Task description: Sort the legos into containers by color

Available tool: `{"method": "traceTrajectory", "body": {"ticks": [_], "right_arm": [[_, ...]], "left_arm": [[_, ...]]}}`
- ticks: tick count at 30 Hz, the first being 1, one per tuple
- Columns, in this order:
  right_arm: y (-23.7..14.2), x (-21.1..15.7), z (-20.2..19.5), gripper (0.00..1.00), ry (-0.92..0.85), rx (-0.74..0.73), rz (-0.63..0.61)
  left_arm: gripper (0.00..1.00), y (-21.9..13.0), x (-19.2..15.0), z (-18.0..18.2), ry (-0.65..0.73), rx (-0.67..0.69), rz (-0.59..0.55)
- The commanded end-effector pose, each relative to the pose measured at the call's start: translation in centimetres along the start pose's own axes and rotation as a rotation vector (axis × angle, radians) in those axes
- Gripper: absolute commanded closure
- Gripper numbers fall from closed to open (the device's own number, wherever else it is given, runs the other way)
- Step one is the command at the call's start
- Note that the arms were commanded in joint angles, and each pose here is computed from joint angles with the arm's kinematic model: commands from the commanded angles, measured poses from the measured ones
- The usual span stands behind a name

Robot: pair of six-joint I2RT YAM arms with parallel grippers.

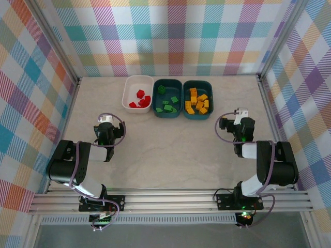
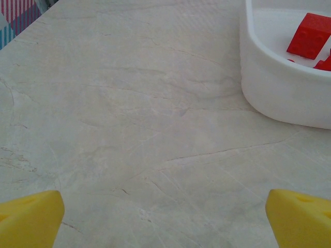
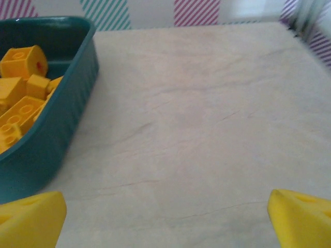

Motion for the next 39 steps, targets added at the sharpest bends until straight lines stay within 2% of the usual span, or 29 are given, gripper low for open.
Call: {"method": "traceTrajectory", "body": {"ticks": [1, 39], "right_arm": [[0.05, -0.09, 1.45, 0.0, 0.034, 0.081, -0.004], [0.16, -0.13, 2.13, 0.0, 0.0, 0.087, 0.009]], "left_arm": [[0.0, 0.23, 1.15, 0.11, -0.028, 0.0, -0.033], [0.0, 0.22, 1.14, 0.08, -0.028, -0.002, -0.033]]}}
Point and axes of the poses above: each hand's point on the last joint's axis, 136 mm out from that joint toward the fingers, its own y axis out along the fingers, its own z axis along the line the jaws close on, x = y × z, the point moved 4 cm from there along -y, back along the fingers, and after that the axes turned 8 degrees about y, right-handed, at the moved point
